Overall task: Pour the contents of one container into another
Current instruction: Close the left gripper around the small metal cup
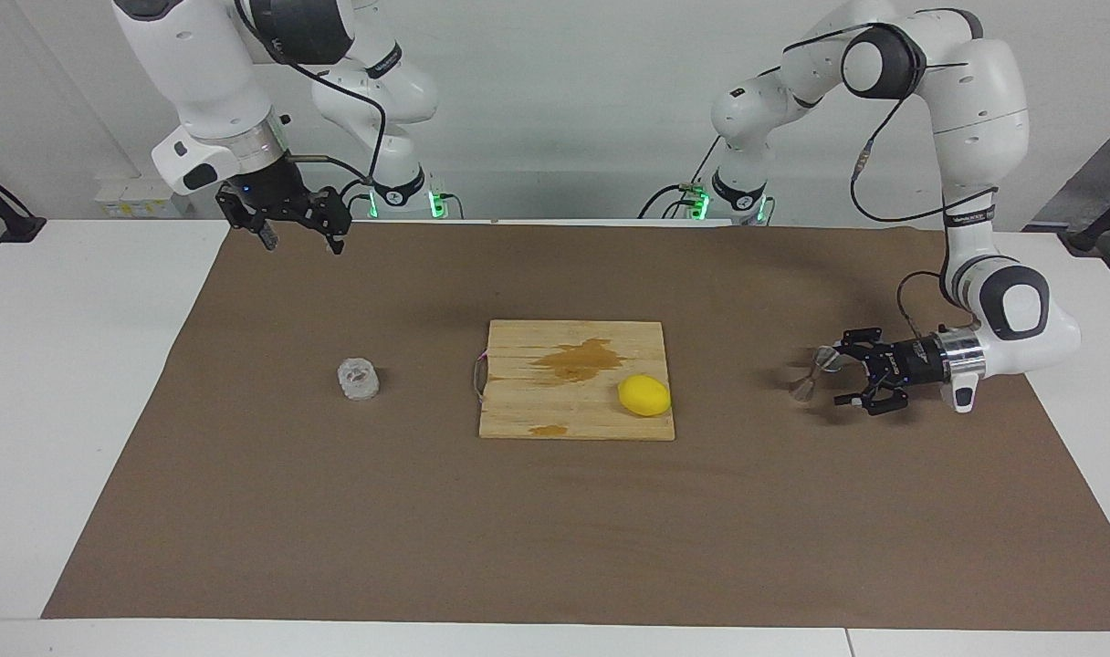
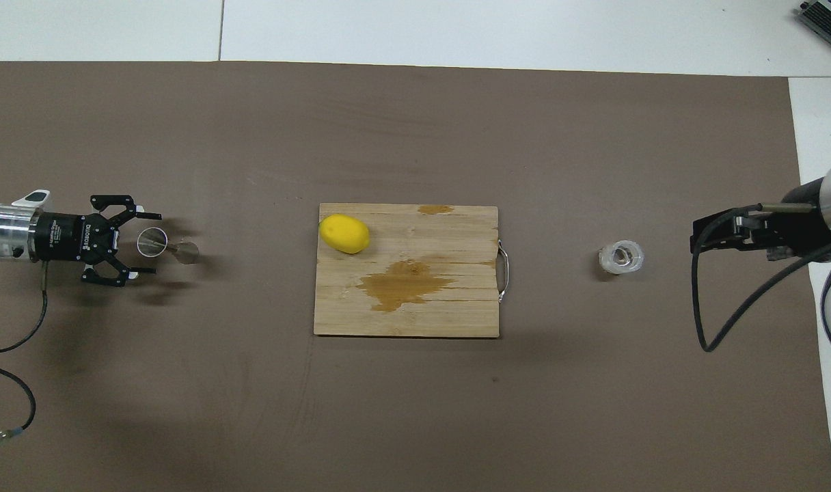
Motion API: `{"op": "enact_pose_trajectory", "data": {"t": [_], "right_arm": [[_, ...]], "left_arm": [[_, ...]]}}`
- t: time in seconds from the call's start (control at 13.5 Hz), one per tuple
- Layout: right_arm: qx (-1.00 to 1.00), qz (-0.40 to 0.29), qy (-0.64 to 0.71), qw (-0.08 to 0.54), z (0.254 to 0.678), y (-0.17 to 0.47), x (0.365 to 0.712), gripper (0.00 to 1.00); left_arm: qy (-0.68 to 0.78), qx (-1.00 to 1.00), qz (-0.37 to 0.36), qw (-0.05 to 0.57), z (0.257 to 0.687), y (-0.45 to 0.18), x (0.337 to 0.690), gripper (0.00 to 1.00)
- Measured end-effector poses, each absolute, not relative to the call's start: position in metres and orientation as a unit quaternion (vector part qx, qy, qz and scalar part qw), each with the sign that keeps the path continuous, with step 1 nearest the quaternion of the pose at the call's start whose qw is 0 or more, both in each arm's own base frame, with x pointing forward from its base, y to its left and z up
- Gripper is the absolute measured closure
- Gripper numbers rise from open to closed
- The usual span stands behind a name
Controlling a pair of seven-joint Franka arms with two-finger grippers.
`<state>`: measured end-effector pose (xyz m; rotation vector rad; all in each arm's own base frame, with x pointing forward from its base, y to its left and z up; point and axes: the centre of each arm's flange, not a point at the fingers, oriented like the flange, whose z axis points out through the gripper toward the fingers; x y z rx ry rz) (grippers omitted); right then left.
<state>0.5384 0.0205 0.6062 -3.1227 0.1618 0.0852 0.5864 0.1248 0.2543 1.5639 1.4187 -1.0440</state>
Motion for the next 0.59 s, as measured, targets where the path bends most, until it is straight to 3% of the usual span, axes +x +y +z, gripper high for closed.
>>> {"op": "enact_pose_trajectory", "data": {"t": [0.59], "right_arm": [[-0.998, 0.027, 0.052, 0.007, 0.6062, 0.0205, 0.5384, 0.0]], "left_arm": [[0.553, 0.599, -0.423, 0.395, 0.2514, 0.1196, 0.5829, 0.0]]}}
